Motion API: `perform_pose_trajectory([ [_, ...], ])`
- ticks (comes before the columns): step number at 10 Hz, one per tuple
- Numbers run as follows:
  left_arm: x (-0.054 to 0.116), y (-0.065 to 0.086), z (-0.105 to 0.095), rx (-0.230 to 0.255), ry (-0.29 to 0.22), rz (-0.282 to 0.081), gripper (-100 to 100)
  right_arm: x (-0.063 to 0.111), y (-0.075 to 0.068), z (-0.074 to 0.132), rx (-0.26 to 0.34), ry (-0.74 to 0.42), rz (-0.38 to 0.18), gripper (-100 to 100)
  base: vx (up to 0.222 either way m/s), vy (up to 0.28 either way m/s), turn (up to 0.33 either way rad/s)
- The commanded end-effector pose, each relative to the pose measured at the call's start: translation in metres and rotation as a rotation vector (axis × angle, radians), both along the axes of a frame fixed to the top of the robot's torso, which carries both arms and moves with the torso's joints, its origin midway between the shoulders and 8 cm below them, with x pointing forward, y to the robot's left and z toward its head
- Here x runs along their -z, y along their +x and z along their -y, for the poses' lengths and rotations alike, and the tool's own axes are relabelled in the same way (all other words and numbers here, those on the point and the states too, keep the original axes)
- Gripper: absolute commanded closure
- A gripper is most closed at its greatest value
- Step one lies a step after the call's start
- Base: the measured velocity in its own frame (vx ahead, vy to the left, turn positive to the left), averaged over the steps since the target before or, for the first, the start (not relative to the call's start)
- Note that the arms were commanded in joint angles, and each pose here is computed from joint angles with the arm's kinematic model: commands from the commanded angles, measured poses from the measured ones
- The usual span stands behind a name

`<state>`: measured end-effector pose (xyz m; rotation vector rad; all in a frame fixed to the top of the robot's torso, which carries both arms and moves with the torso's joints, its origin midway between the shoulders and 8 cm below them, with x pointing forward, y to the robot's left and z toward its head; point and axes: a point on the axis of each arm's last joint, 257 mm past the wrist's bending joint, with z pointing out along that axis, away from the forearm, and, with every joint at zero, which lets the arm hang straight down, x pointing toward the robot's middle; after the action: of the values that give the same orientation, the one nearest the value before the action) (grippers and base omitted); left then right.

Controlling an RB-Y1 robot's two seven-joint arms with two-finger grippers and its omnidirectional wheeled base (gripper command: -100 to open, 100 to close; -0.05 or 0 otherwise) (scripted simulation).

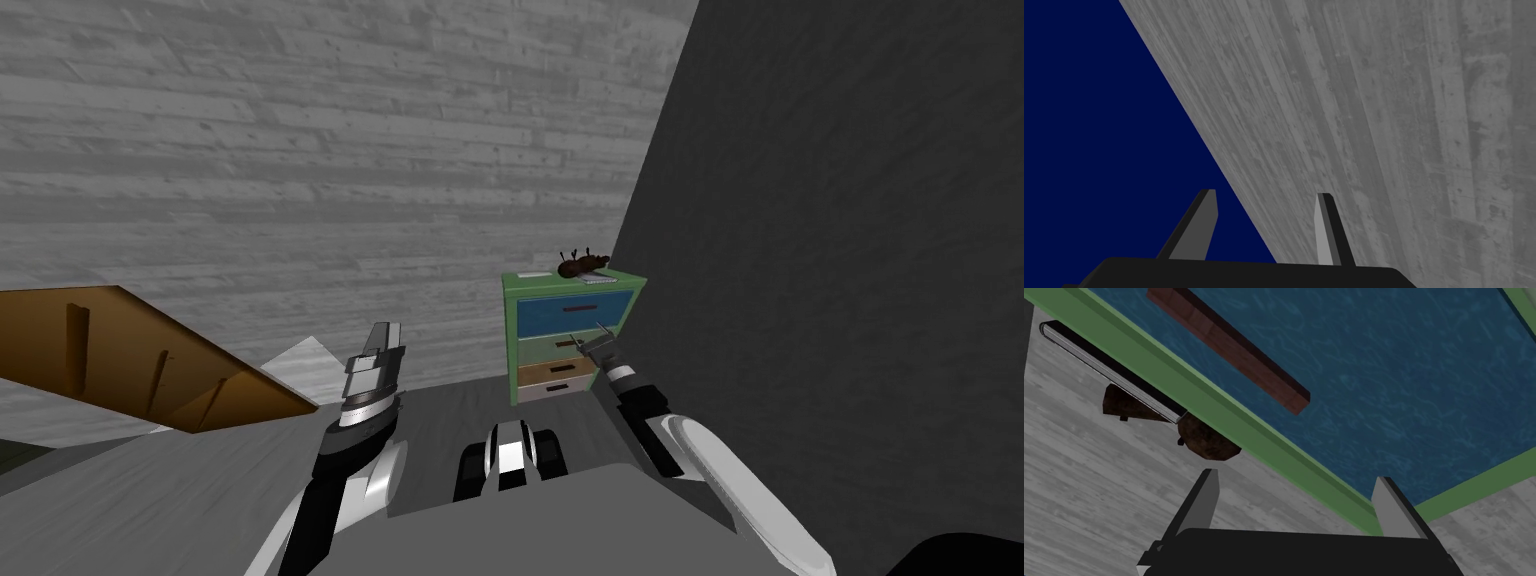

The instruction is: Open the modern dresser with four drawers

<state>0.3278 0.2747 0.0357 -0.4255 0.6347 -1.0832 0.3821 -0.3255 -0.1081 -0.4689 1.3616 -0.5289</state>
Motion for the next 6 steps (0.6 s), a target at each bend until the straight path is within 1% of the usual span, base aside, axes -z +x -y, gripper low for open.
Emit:
perform_pose_trajectory([
  [1,0.0,0.0,0.0,0.0,0.0,0.0,0,0.009,0.002,0.013,0.052,-0.14,-0.026,-100,0.104,0.021,0.051],
  [6,0.0,0.0,0.0,0.0,0.0,0.0,0,0.017,0.004,0.029,0.112,-0.363,-0.057,-100,0.088,0.019,0.032],
])
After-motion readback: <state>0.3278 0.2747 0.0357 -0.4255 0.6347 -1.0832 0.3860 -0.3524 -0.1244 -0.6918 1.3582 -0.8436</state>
